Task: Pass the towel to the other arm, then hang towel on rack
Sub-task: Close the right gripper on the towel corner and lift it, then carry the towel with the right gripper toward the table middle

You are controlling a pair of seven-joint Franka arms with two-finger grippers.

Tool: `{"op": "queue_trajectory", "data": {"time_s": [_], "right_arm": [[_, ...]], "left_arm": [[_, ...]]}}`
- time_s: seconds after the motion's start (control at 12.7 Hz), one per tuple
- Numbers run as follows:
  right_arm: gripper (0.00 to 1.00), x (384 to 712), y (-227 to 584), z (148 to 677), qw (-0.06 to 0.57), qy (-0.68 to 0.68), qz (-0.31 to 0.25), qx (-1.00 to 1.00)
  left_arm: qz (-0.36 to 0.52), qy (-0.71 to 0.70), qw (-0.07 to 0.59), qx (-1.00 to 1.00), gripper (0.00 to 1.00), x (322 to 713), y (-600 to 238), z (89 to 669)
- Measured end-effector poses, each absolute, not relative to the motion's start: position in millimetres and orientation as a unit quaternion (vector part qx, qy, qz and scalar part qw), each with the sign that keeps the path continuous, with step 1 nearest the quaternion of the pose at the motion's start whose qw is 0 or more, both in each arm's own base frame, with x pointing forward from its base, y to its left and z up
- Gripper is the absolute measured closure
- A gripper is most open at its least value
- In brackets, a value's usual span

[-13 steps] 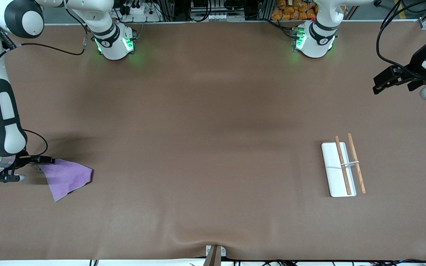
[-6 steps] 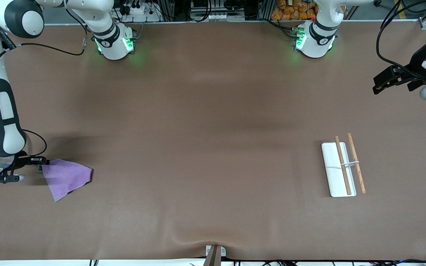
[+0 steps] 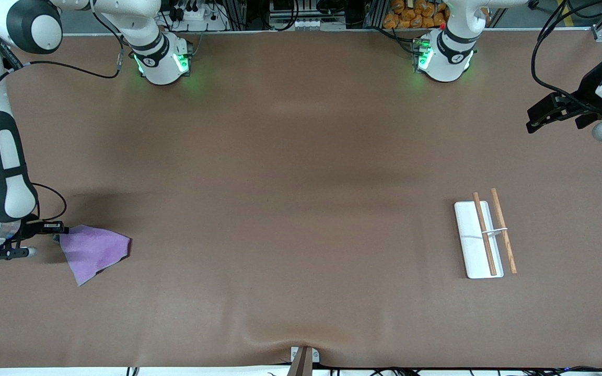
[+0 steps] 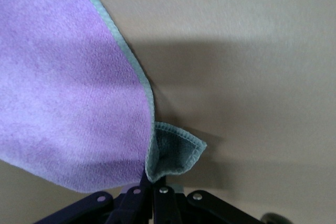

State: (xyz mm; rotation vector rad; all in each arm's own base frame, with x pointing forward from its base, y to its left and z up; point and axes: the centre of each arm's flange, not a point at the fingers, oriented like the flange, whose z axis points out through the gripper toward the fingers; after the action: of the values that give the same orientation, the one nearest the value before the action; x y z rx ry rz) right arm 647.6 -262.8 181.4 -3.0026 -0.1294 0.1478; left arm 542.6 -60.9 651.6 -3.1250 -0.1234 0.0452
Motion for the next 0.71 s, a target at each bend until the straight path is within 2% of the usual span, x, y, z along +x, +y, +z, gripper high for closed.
{"op": "queue_trajectory", "data": {"time_s": [0.32, 0.71], "right_arm": [[0.98, 668, -254, 225, 0.054, -0.109, 0.011, -0.993], [0.98, 688, -218, 322, 0.035, -0.262, -0.05, -0.963]], "left_arm": [[0.015, -0.039, 0.007, -0.999, 0.0, 543, -61, 651], [0.015, -0.039, 0.007, -0.999, 0.0, 543, -61, 651]]}}
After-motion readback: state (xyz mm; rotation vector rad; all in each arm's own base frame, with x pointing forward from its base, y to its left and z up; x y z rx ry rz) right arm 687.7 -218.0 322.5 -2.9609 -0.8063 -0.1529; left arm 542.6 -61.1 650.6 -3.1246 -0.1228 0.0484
